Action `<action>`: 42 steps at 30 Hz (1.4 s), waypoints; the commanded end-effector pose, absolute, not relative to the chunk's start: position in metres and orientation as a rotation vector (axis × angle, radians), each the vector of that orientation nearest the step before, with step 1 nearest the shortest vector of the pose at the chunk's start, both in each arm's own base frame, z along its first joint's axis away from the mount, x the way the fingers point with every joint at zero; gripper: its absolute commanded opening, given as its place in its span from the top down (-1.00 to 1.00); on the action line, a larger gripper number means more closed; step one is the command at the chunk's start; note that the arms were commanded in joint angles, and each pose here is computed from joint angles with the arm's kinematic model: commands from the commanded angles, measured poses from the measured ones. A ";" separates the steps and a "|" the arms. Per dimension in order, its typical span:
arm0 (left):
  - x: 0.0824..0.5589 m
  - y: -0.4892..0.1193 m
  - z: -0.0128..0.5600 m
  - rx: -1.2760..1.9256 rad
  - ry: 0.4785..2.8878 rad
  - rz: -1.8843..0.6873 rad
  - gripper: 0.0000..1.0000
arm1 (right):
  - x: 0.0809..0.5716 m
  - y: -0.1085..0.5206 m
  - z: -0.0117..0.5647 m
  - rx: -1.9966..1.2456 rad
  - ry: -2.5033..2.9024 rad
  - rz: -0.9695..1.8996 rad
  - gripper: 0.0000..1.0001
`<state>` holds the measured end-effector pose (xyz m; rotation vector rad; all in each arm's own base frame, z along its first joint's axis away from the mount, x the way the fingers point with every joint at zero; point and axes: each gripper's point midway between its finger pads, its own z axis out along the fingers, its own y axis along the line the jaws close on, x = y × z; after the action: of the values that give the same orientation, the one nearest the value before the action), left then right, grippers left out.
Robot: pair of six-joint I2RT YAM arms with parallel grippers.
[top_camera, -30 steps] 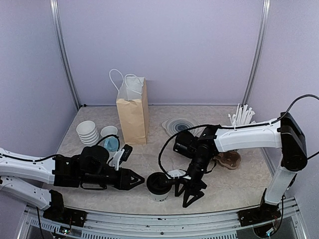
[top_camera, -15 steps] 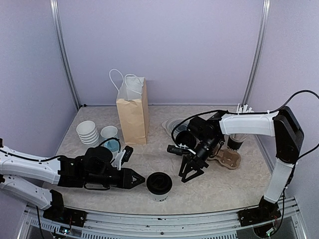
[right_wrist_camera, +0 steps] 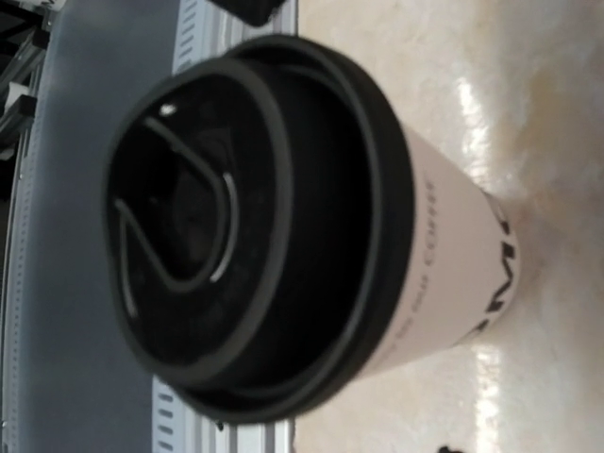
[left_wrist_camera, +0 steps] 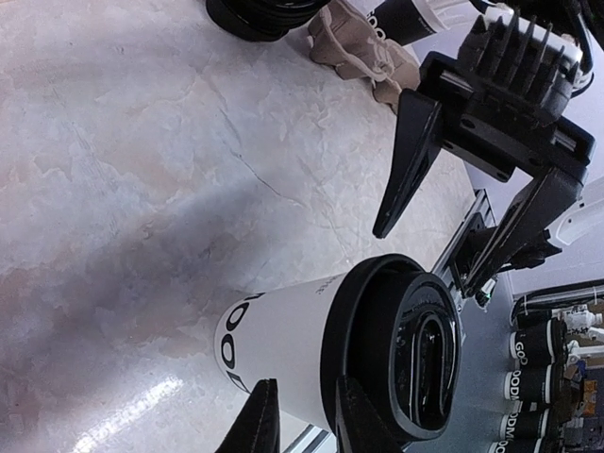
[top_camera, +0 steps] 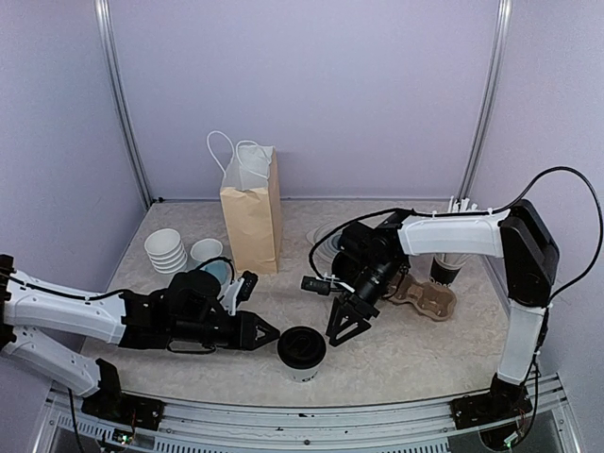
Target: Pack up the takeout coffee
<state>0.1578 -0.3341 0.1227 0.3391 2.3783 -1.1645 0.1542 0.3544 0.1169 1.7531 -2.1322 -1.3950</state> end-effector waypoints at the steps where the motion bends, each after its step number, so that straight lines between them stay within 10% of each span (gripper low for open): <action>1: 0.160 -0.349 0.139 0.393 2.328 -1.221 0.56 | 0.147 0.359 0.107 1.723 -2.119 -1.343 -0.19; 23: 0.153 -0.350 0.106 0.473 2.447 -1.105 0.56 | 0.139 0.373 0.094 1.629 -2.068 -1.343 -0.31; 34: 0.152 -0.294 0.023 0.487 2.703 -0.570 0.71 | 0.162 0.340 0.012 1.579 -2.311 -0.883 0.05; 42: 0.158 -0.327 0.058 0.559 2.598 -0.695 0.71 | 0.174 0.327 -0.011 1.624 -2.375 -0.724 0.09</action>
<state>0.1753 -0.3606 0.1139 0.4572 2.4039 -0.9574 0.1341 0.3615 0.0952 1.4309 -2.1385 -1.2874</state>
